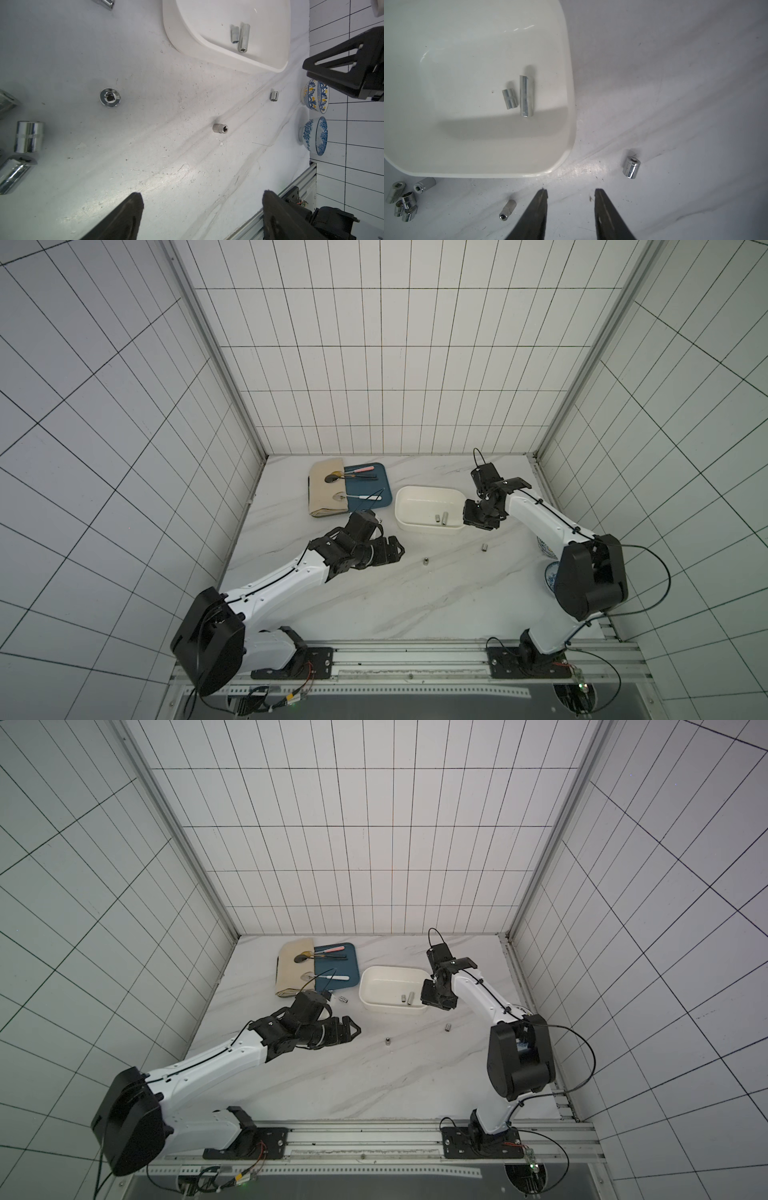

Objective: Put the socket on the desktop into the storage box
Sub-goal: Pick up the socket head from the center of the board.

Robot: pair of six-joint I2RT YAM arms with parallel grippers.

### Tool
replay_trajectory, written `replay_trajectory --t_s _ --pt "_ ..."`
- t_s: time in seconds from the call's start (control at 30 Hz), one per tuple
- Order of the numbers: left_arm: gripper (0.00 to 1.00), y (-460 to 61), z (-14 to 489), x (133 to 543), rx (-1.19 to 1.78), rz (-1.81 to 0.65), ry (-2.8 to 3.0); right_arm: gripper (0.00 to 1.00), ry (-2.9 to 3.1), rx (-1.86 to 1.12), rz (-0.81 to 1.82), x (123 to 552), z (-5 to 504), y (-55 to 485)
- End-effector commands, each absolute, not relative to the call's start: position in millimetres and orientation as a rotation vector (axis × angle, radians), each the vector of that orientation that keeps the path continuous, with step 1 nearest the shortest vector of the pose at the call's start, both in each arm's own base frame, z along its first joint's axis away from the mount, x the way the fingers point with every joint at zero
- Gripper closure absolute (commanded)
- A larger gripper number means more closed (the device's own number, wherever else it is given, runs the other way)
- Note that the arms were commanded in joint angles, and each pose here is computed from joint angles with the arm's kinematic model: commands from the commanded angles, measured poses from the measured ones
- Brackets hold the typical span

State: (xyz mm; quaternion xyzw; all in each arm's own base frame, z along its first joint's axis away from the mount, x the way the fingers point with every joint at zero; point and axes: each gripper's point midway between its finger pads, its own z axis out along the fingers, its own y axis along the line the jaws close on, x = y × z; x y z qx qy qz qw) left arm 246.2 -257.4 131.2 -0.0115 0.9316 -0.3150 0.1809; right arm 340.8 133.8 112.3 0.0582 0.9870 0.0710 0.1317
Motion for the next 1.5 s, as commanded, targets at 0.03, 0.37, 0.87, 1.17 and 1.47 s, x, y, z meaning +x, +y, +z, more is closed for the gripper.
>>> replay_trajectory --t_s 0.03,0.37,0.87,1.17,1.47 --pt "0.07 -276.5 143.0 253.1 0.012 -0.911 2.584 0.56 2.874 0.231 0.153 326.5 101.7 107.9" --pt "0.07 -302.5 141.2 246.5 0.086 -0.941 2.587 0.56 2.93 0.326 0.096 315.4 68.4 81.1" --pt "0.07 -304.8 142.7 246.0 0.109 -0.939 2.574 0.59 2.989 0.396 0.042 320.3 36.5 72.3" --pt "0.07 -302.6 140.2 245.9 0.104 -0.928 2.578 0.63 3.012 0.402 0.041 319.9 24.4 73.0" --pt "0.07 -298.6 139.0 245.3 0.095 -0.919 2.576 0.64 3.029 0.404 0.046 319.4 15.2 74.5"
